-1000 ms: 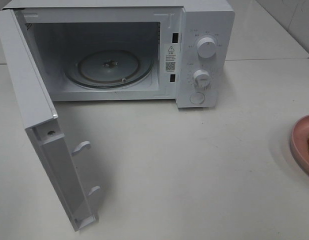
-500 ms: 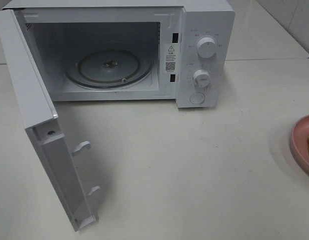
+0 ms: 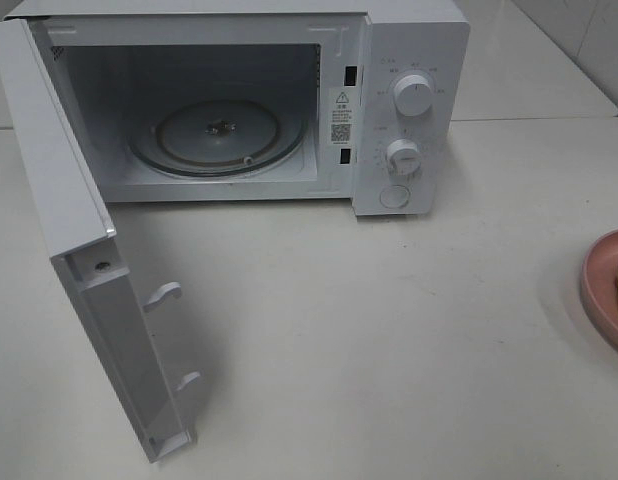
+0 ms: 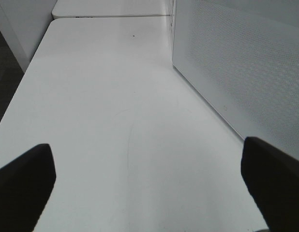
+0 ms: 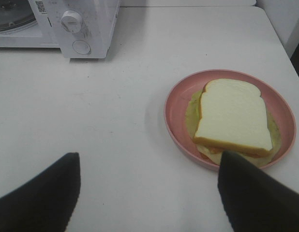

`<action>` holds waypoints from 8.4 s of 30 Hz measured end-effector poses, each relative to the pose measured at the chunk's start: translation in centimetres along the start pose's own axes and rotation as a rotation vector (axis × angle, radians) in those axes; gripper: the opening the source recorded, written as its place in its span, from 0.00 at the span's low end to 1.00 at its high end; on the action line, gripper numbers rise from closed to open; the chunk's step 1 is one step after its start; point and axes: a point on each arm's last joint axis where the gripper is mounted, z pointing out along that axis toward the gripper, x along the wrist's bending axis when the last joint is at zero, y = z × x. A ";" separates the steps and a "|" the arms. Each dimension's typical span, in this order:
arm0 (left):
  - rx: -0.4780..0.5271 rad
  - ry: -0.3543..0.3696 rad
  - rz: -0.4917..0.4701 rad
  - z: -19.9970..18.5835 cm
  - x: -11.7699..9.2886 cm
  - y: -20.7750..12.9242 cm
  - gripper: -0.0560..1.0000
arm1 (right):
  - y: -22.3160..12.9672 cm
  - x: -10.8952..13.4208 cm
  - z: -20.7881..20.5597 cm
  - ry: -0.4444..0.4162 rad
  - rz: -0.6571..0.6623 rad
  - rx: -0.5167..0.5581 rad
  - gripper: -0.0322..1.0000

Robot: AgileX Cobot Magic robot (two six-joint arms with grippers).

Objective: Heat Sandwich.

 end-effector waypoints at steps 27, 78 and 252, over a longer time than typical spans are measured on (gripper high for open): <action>0.000 0.010 0.006 0.0 0.1 0.0 0.99 | 0.0 0.0 0.0 0.000 0.000 0.000 0.77; -0.191 0.004 0.008 15.1 0.0 2.8 0.05 | 0.0 0.0 0.0 0.000 0.000 0.000 0.77; 0.429 -0.594 0.217 26.7 -22.1 2.2 0.97 | 0.0 0.0 0.0 0.000 0.000 0.000 0.77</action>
